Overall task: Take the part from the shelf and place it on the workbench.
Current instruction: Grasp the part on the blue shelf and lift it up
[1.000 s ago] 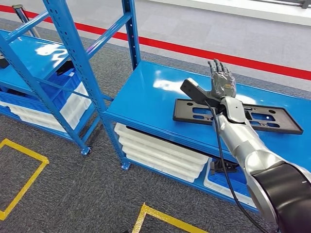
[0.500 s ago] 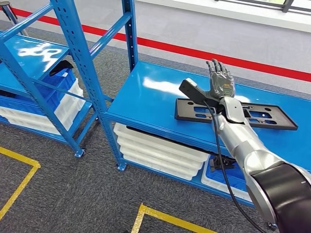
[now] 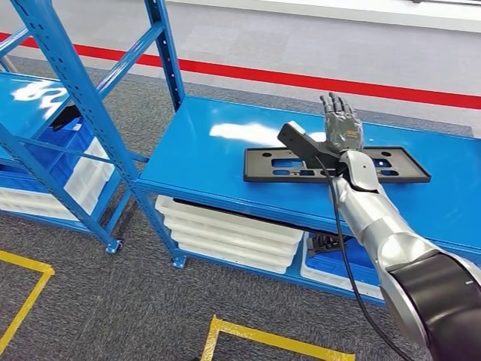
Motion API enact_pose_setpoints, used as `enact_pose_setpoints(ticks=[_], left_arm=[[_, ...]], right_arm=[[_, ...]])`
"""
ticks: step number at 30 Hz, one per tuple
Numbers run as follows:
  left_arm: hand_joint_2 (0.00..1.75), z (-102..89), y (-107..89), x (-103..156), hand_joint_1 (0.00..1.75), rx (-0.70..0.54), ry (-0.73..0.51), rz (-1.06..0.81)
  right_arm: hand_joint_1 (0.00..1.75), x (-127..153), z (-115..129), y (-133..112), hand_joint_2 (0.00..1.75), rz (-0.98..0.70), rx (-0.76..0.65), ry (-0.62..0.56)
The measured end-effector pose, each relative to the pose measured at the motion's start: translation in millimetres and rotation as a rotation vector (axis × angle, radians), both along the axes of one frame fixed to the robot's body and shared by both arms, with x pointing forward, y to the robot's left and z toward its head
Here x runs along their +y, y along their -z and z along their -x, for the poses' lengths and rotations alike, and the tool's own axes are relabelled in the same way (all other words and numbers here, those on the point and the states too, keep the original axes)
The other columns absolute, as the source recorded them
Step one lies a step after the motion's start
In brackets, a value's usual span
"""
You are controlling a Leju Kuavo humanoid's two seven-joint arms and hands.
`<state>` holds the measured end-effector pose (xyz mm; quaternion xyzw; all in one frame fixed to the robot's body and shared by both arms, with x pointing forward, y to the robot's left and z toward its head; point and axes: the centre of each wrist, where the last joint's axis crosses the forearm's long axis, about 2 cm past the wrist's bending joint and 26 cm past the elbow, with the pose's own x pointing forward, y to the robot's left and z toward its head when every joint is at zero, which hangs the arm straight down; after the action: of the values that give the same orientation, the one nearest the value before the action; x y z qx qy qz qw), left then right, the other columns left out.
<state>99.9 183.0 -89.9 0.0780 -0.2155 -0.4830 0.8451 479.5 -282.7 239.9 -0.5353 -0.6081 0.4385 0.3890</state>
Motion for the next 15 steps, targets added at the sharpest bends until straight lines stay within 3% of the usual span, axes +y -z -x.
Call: enact_pose_setpoints(ticks=[15], left_arm=[[1.75,1.0,0.2,0.0,0.0,0.0,-0.001,-0.001]], right_arm=[[0.0,-0.2,0.3,0.9,0.0,-0.007,0.003,0.002]])
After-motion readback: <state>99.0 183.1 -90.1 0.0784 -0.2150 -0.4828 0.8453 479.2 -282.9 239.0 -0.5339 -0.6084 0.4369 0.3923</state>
